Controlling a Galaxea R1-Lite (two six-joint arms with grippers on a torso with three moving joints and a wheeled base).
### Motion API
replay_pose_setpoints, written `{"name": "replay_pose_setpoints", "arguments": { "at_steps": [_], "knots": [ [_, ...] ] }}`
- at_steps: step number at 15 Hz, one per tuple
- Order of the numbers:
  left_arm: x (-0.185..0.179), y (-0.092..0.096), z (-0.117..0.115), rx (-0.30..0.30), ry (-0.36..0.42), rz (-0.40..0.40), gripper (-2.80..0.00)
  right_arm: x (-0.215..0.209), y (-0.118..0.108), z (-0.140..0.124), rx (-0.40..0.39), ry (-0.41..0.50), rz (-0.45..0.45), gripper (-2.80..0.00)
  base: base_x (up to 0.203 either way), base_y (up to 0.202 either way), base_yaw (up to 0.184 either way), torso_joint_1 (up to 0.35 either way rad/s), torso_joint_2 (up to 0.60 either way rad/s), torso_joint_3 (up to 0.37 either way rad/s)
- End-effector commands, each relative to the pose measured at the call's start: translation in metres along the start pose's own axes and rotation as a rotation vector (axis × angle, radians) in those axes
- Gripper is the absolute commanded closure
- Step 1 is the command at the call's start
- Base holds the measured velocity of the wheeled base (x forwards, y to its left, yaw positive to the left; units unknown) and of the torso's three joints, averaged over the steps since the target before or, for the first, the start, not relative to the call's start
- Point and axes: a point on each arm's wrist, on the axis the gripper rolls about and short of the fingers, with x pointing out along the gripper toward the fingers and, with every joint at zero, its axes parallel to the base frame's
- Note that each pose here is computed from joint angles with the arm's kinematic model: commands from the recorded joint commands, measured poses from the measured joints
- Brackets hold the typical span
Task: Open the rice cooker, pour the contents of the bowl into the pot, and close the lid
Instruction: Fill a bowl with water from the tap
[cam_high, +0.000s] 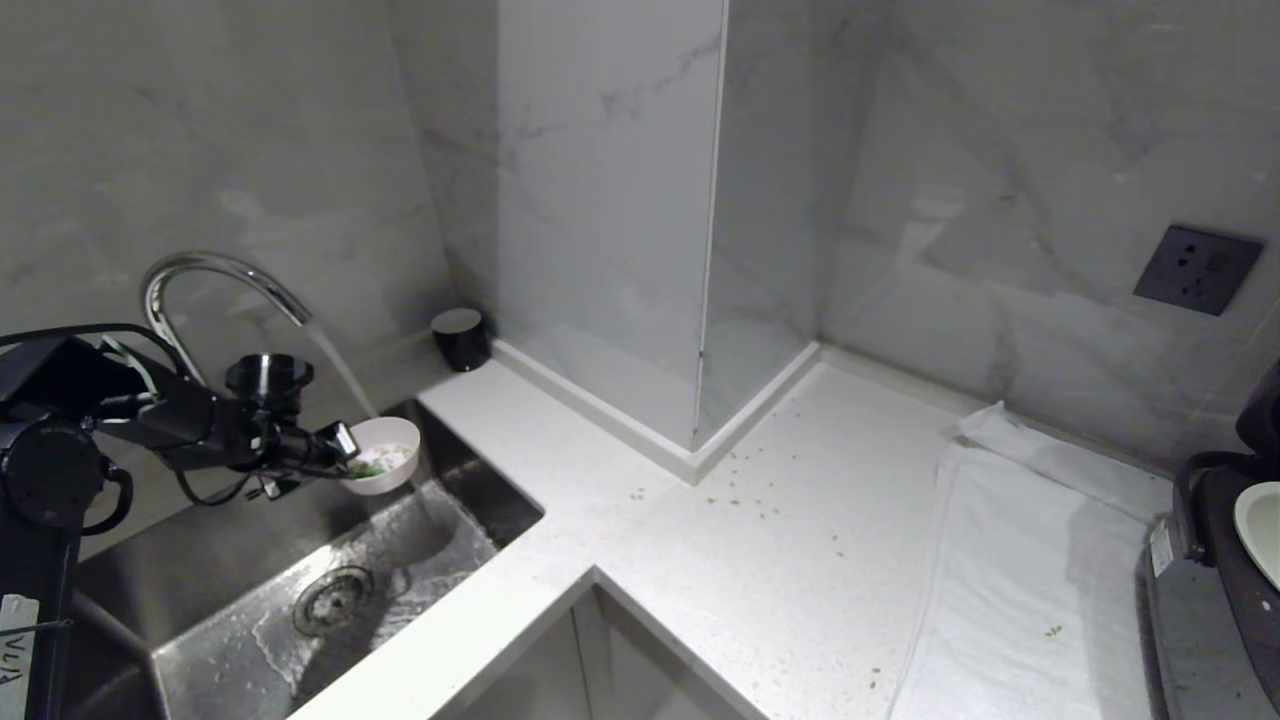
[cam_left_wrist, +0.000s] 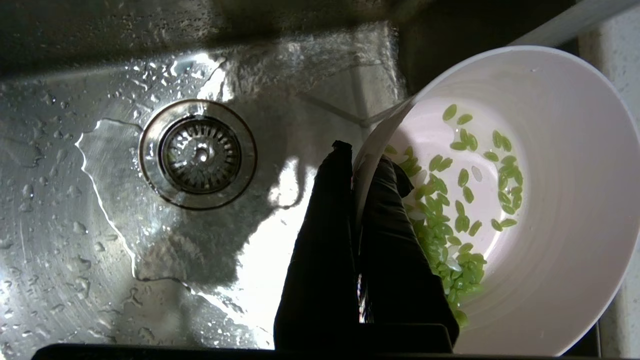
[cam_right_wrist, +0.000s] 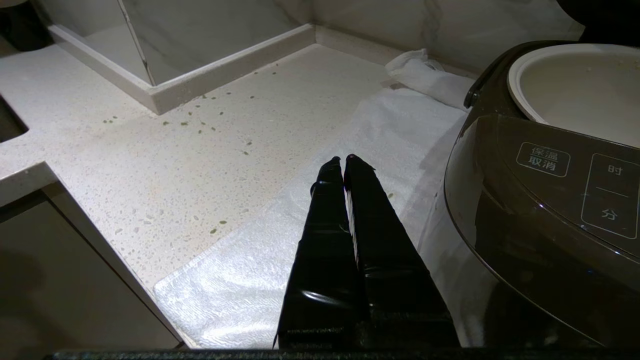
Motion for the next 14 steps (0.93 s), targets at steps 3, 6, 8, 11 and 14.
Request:
{"name": "replay_pose_setpoints", "arguments": {
  "at_steps": [3, 6, 8, 11, 14],
  "knots": [
    [0.0036, 0.0004, 0.0019, -0.006, -0.003, 0.013, 0.00, 0.0000, 0.0000, 0.0000, -0.002, 0.000, 0.000, 0.00, 0.000, 0.000, 0.000, 0.000, 0.00, 0.000],
    [0.0044, 0.0005, 0.0016, -0.006, -0.002, 0.013, 0.00, 0.0000, 0.0000, 0.0000, 0.000, 0.000, 0.000, 0.00, 0.000, 0.000, 0.000, 0.000, 0.00, 0.000],
    [0.0054, -0.0005, 0.0037, -0.006, -0.011, 0.010, 0.00, 0.0000, 0.0000, 0.0000, 0.000, 0.000, 0.000, 0.00, 0.000, 0.000, 0.000, 0.000, 0.00, 0.000],
    [0.0086, 0.0008, 0.0102, -0.013, -0.035, 0.018, 0.00, 0.0000, 0.0000, 0.0000, -0.001, 0.000, 0.000, 0.00, 0.000, 0.000, 0.000, 0.000, 0.00, 0.000],
    [0.0098, 0.0022, 0.0090, -0.016, -0.029, 0.024, 0.00, 0.0000, 0.0000, 0.0000, 0.000, 0.000, 0.000, 0.00, 0.000, 0.000, 0.000, 0.000, 0.00, 0.000]
  ]
}}
